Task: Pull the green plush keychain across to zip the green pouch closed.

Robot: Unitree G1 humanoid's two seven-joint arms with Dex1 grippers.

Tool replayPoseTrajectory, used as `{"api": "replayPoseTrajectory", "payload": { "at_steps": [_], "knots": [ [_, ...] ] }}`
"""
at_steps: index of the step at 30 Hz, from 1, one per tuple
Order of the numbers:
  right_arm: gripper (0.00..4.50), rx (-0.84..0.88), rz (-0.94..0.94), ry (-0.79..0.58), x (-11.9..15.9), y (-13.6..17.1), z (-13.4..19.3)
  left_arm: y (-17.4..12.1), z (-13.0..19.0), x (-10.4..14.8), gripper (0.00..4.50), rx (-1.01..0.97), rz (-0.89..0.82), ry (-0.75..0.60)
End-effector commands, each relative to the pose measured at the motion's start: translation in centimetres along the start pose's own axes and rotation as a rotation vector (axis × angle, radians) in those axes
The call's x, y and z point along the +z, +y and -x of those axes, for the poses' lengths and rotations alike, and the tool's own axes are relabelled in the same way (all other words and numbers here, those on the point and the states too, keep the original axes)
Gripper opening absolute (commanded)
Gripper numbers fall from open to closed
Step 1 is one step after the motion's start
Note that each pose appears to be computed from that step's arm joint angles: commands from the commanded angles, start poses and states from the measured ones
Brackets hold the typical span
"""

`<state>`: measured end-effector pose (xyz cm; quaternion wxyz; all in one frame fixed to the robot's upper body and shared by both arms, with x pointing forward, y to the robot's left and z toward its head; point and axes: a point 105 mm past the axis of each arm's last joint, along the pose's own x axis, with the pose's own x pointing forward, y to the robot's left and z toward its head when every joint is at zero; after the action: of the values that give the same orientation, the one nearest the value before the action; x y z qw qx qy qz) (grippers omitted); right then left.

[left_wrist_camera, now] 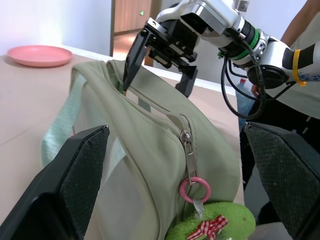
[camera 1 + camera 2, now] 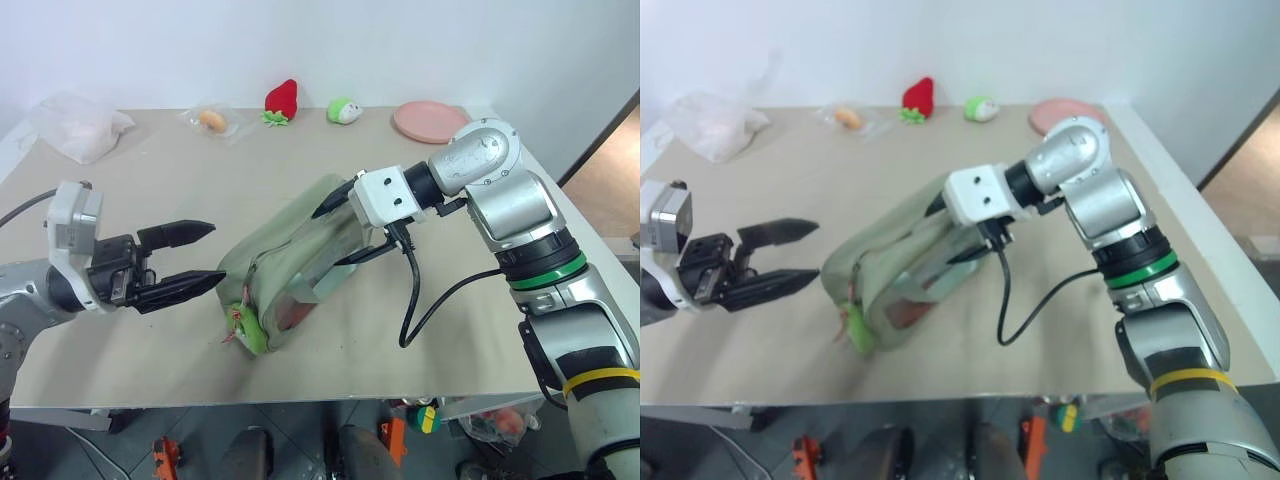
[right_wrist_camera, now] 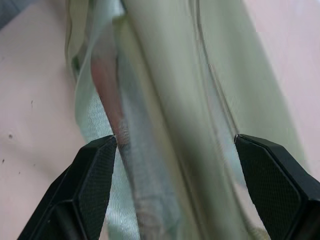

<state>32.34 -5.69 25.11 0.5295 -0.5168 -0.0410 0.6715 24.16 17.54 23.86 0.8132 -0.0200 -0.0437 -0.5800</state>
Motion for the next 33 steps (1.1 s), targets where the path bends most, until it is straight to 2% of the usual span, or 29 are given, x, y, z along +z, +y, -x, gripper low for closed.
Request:
{"api": "replayPoseTrajectory", "payload": {
  "at_steps": [1, 19, 27, 33],
  "knots": [
    [3.78, -0.021, -0.006, 0.008, -0.1, -0.2, 1.1, -0.1, -0.1, 0.7, 4.50, -0.013, -0.042, -0.023],
    [3.78, -0.151, -0.099, 0.095, -3.1, -1.4, 2.6, 0.1, -0.6, 1.6, 4.50, -0.052, -0.023, -0.067],
    [3.78, -0.198, -0.123, 0.082, -3.7, -2.0, 3.1, 0.0, -0.8, 2.0, 4.50, -0.063, -0.021, -0.089],
    [3.78, -0.290, -0.181, 0.063, -3.8, -3.8, 5.2, 0.0, -0.9, 1.9, 4.50, -0.064, -0.015, -0.089]
  ]
}}
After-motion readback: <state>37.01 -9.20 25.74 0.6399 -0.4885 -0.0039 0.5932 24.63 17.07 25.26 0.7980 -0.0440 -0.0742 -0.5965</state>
